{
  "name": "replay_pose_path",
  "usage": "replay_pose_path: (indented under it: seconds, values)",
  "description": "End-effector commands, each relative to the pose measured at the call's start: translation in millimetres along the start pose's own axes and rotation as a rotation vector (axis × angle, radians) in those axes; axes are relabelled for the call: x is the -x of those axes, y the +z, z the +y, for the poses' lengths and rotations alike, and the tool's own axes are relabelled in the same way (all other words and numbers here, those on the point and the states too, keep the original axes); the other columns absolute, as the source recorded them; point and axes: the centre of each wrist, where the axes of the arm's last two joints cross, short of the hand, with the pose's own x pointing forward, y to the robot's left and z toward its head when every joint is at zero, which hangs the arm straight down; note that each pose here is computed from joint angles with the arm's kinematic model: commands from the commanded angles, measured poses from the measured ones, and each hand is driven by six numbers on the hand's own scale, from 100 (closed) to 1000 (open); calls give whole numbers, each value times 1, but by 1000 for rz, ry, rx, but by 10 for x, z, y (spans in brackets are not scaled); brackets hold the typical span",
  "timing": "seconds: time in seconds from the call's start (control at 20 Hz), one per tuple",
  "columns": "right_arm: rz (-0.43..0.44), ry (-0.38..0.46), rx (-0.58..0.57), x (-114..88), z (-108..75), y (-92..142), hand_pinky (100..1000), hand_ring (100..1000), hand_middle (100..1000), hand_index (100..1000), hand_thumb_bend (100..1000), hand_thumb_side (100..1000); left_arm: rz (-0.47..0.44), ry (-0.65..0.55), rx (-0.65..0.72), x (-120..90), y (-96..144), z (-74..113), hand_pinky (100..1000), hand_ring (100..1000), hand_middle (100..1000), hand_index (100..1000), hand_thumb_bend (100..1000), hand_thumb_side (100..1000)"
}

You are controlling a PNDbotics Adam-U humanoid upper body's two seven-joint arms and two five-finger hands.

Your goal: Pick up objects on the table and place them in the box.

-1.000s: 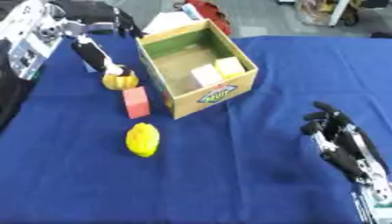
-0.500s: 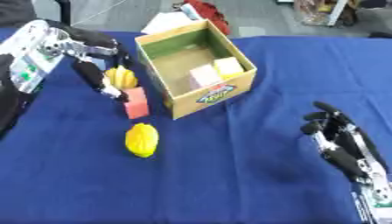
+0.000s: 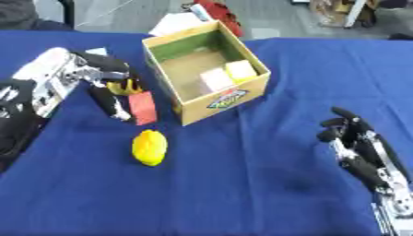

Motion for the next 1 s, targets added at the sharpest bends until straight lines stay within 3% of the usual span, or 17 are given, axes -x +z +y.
replay_pose_path:
  seconds: [0.05,0.2,0.25,0.45,0.8,1.0]
  values:
    - [-23,18,5,-68,-62,-39,657,627,662,901,100,367,7,-18,-26,6,11,39,759,678,697,860,504,493]
    - [-24,17,5,-69,-60,-41,657,627,662,901,100,366,14,-22,-50,-10,-21,1,723,605,606,786,421,222]
    - [-24,17,5,-70,-60,-41,657,627,662,901,100,366,19,-27,-67,-12,-20,1,701,571,565,749,388,194]
    - [-22,18,8,-67,-68,-36,657,626,662,901,100,366,26,-48,-186,-17,89,143,656,496,473,667,288,189]
    - [-13,19,5,-49,-68,-14,657,626,662,901,100,366,12,-125,-462,-243,493,911,675,495,465,673,282,181]
    - [-9,16,-1,-39,-48,-8,657,626,662,901,100,368,25,-135,-558,-388,366,1196,679,498,467,678,288,177]
